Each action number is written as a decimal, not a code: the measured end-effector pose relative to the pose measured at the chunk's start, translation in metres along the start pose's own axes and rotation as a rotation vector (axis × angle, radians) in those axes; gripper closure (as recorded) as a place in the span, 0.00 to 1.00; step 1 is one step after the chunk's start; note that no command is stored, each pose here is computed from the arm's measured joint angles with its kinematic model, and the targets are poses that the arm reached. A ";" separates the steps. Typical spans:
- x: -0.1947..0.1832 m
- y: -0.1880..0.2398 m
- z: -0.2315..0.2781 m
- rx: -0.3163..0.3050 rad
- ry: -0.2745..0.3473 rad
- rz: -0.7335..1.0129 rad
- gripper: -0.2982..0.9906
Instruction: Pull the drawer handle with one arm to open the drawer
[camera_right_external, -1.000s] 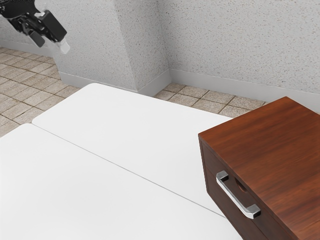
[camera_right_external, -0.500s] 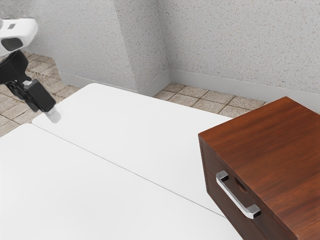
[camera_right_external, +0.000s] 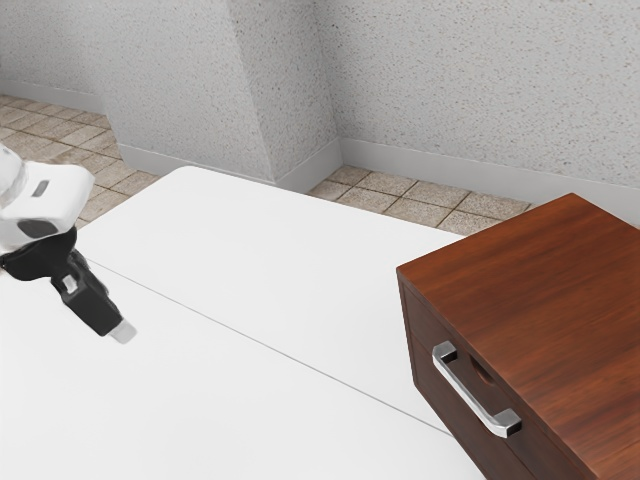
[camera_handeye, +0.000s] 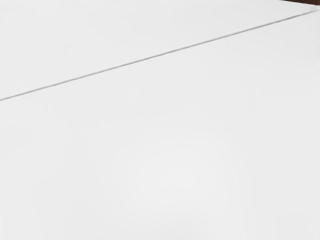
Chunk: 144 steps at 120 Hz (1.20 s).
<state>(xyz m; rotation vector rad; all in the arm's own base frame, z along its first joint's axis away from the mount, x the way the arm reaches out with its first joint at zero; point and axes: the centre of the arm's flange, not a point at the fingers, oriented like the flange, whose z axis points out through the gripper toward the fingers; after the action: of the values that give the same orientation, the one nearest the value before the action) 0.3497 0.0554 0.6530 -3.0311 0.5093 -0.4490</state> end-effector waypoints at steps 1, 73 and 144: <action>0.002 0.002 0.000 0.004 0.005 0.018 0.23; 0.051 0.153 0.015 0.010 0.094 1.138 0.23; 0.071 0.289 0.024 0.028 0.286 1.722 0.23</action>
<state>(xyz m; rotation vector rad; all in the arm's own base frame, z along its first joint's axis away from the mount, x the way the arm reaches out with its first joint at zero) 0.3304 -0.2413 0.6258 -1.4229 2.4756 -0.5981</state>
